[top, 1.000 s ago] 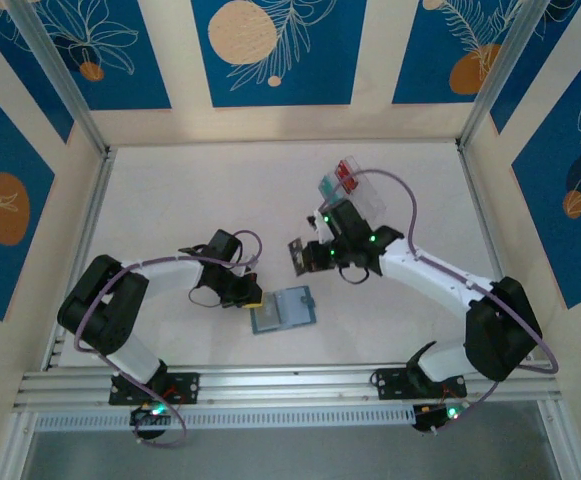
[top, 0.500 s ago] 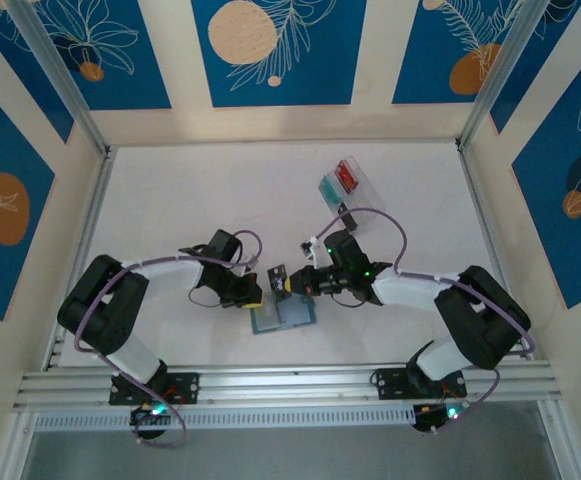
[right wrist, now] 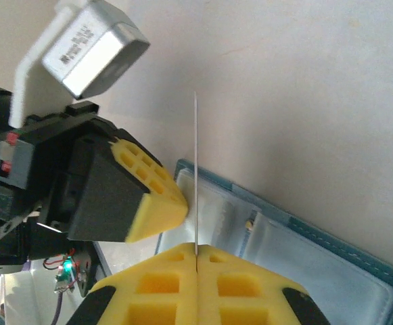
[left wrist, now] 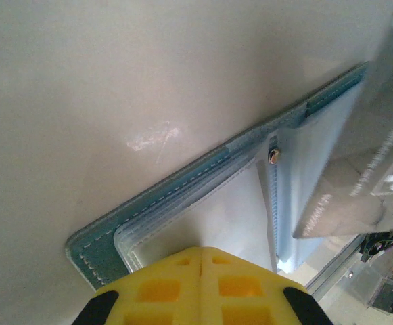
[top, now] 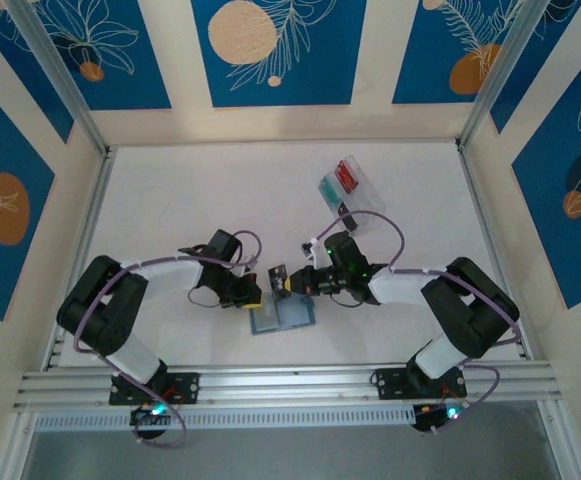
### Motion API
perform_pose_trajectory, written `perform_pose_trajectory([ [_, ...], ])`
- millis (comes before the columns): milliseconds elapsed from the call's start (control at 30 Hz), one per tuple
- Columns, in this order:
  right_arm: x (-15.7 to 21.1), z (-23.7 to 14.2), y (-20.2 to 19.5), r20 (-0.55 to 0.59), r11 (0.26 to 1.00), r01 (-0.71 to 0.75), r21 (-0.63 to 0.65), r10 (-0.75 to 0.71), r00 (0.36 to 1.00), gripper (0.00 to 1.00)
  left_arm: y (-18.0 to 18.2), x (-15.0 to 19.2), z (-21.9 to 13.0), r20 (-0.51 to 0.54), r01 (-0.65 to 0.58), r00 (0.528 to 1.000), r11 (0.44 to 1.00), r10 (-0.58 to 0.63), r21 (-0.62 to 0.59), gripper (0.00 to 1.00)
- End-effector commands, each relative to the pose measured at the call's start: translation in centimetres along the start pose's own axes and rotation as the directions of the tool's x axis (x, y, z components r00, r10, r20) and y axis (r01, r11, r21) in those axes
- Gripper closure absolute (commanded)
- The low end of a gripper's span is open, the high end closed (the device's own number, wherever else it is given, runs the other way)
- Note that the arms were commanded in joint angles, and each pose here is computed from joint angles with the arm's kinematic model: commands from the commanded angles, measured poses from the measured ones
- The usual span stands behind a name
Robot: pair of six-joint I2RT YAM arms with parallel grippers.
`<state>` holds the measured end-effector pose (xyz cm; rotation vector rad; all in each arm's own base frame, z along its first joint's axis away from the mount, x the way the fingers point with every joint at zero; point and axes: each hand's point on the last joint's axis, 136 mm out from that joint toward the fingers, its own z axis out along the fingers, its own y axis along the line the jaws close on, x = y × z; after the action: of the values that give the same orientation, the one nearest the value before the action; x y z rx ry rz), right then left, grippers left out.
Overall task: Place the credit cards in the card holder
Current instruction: Insert the credit card into the card slot.
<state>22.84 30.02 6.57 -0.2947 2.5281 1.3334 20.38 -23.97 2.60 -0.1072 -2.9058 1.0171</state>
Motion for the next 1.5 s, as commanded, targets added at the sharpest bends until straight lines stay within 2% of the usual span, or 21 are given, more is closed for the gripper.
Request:
perform_pose_trajectory([
  [0,0.8,0.5,-0.7,-0.023,1.000,-0.006,0.007,0.006,1.000,1.00,2.1,1.7,0.4,-0.048,0.034,0.998,0.995,-0.038,-0.090,1.00],
  [500,1.6,1.2,-1.4,-0.050,1.000,-0.022,0.009,0.022,0.999,1.00,2.1,1.8,0.4,-0.049,0.036,0.998,0.995,-0.040,-0.091,1.00],
  [833,2.1,1.5,-0.6,-0.083,0.998,-0.053,-0.045,0.050,0.995,1.00,2.1,1.7,0.3,-0.048,0.032,0.998,0.995,-0.037,-0.092,1.00],
  [1467,6.5,0.0,-1.7,-0.175,0.982,-0.180,0.050,0.186,0.967,1.00,2.0,1.7,0.4,-0.047,0.032,0.998,0.995,-0.036,-0.090,1.00],
])
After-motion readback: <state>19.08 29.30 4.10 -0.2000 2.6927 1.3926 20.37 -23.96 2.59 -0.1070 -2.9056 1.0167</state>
